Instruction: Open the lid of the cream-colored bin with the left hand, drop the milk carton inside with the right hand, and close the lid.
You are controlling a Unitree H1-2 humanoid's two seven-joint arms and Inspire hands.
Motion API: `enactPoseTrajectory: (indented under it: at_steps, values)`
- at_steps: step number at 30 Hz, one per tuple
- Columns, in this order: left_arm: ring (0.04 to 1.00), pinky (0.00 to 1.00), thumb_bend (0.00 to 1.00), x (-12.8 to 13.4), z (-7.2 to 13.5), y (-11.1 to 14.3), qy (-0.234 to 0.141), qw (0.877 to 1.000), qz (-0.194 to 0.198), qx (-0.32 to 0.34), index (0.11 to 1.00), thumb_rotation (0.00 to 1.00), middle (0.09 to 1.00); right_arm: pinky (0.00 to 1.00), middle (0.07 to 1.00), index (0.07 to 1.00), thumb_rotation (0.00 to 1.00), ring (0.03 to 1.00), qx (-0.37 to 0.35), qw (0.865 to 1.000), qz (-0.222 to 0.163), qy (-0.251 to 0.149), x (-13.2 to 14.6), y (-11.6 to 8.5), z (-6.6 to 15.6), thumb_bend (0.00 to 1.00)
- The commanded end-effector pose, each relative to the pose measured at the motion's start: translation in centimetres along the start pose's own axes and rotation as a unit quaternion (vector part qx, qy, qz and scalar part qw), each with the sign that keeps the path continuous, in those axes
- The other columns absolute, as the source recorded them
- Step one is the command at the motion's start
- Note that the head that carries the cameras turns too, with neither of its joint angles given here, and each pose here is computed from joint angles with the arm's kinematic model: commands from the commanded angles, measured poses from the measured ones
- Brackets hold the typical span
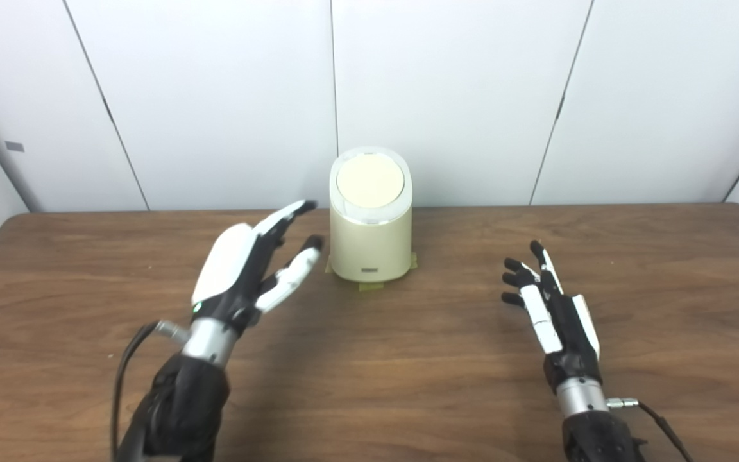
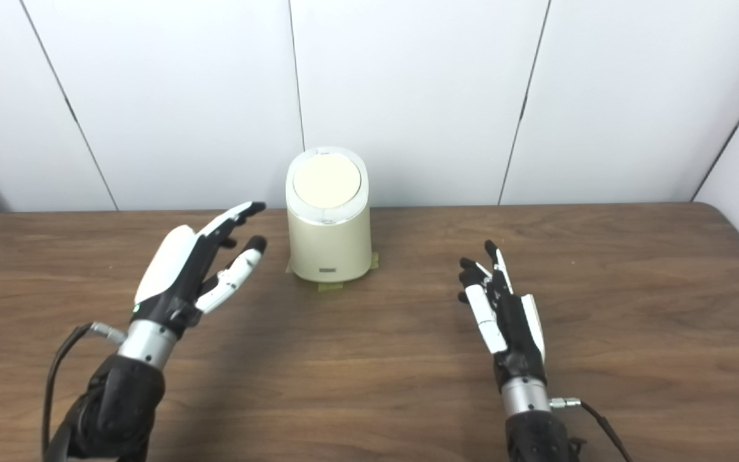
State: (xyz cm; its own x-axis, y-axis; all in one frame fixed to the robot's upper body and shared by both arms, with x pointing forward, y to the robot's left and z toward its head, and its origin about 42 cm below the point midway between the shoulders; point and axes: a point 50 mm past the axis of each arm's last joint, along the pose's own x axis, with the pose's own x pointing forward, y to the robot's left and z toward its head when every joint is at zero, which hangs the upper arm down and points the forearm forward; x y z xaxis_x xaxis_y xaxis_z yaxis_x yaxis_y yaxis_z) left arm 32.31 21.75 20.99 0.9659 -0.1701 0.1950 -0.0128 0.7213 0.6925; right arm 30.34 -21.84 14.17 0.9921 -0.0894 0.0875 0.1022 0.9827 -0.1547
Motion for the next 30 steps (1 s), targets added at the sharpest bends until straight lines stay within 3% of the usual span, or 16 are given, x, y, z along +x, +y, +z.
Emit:
enactPoseTrajectory:
  at_steps: [1,7,10,13,18,22,30]
  values:
    - [0.911,0.81,0.35,-0.2,1.0,1.3,-0.014,0.999,0.036,-0.036,0.917,0.98,0.932,0.73,0.864,0.968,0.92,0.845,0.003,0.999,0.007,-0.036,0.5,-0.1,1.8,0.58]
    - [0.931,0.91,0.38,-3.0,-1.4,0.9,0.049,0.988,0.042,-0.139,0.924,1.0,0.918,0.75,0.879,0.951,0.89,0.865,0.008,0.999,0.025,-0.045,0.3,-0.2,2.8,0.58]
    - [0.943,0.94,0.42,-4.0,-2.2,0.4,0.076,0.971,0.043,-0.222,0.944,1.0,0.93,0.78,0.894,0.948,0.88,0.88,0.01,0.998,0.031,-0.046,0.1,-0.3,3.1,0.58]
    - [0.966,0.96,0.37,-5.1,-3.0,-0.2,0.094,0.942,0.05,-0.319,0.984,1.0,0.973,0.8,0.908,0.951,0.9,0.897,0.007,0.998,0.036,-0.046,0.0,-0.4,3.1,0.57]
    - [0.967,0.96,0.37,-6.2,-3.9,-0.9,0.103,0.922,0.06,-0.369,0.99,1.0,0.974,0.85,0.948,0.963,0.95,0.936,-0.005,0.998,0.044,-0.035,-0.2,-0.6,3.0,0.58]
    - [0.991,0.99,0.45,-6.6,-4.2,-1.2,0.1,0.921,0.052,-0.372,0.999,1.0,0.989,0.93,0.994,0.982,1.0,0.993,-0.02,0.998,0.058,-0.022,-0.4,-0.8,2.7,0.63]
    - [1.0,1.0,0.43,-6.4,-4.5,-1.2,0.103,0.919,0.054,-0.377,1.0,1.0,1.0,1.0,1.0,0.988,1.0,1.0,0.025,0.998,0.05,0.017,-0.1,-1.2,1.2,0.65]
